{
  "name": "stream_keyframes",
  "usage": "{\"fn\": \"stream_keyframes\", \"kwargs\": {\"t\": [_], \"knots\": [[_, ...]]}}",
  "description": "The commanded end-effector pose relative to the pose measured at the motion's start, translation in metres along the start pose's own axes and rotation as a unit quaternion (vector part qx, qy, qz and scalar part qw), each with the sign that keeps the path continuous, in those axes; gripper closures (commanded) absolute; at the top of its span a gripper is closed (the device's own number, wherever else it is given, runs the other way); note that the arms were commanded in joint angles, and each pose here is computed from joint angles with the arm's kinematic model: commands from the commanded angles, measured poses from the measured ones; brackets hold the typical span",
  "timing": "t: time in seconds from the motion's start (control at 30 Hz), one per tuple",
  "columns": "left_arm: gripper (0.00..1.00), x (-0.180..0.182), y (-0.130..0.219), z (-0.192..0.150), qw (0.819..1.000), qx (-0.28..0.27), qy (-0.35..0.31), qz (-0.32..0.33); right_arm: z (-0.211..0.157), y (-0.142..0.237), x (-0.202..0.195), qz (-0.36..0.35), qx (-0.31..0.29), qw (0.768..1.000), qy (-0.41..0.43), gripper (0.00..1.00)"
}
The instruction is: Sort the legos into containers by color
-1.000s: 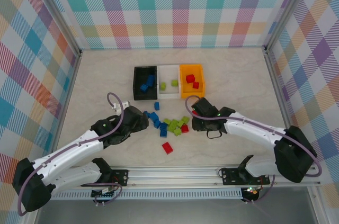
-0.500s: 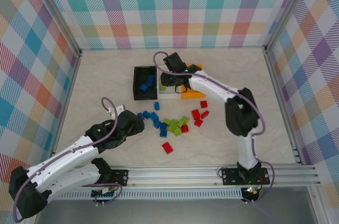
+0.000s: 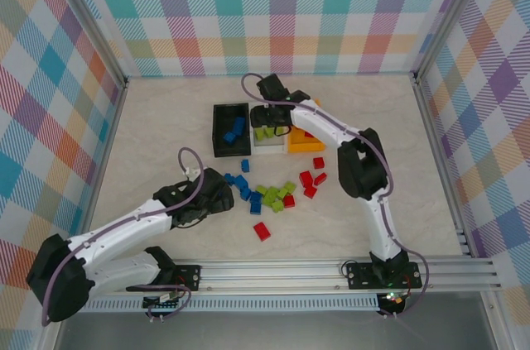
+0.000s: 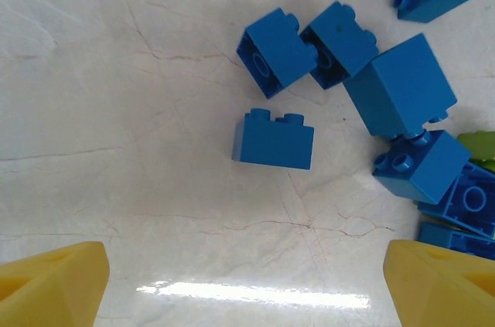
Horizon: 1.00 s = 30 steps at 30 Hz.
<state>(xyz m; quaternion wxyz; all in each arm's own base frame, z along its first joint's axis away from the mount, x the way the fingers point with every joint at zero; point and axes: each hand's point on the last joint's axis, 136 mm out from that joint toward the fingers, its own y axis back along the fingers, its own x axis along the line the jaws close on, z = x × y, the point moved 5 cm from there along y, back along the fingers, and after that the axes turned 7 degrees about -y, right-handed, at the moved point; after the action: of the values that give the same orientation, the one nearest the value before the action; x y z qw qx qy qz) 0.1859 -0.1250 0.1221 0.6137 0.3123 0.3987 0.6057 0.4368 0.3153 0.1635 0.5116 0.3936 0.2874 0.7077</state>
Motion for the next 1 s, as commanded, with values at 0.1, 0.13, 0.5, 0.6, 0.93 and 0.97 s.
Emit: {"fn": "stream_keyframes", "kwargs": {"t": [0.1, 0.13, 0.5, 0.6, 0.93, 0.97], "knots": [[0.18, -0.004, -0.019, 0.0, 0.999, 0.026, -0.017, 0.015, -0.005, 0.08, 0.009, 0.055, -0.059, 0.997, 0.014, 0.34], [0.2, -0.003, -0.023, 0.001, 0.999, 0.029, -0.018, 0.022, -0.012, 0.086, 0.007, 0.056, -0.061, 0.996, 0.017, 0.35], [0.22, -0.009, -0.056, 0.021, 0.998, 0.037, -0.033, 0.038, -0.066, 0.134, -0.01, 0.072, -0.076, 0.994, 0.016, 0.35], [0.24, -0.012, -0.063, 0.018, 0.998, 0.047, -0.035, 0.037, -0.071, 0.141, -0.016, 0.066, -0.082, 0.994, 0.015, 0.35], [0.42, -0.017, -0.073, 0.024, 0.997, 0.047, -0.039, 0.044, -0.08, 0.141, -0.023, 0.059, -0.079, 0.995, 0.011, 0.35], [0.44, -0.016, -0.073, 0.024, 0.997, 0.047, -0.042, 0.045, -0.08, 0.141, -0.024, 0.058, -0.079, 0.995, 0.011, 0.35]]}}
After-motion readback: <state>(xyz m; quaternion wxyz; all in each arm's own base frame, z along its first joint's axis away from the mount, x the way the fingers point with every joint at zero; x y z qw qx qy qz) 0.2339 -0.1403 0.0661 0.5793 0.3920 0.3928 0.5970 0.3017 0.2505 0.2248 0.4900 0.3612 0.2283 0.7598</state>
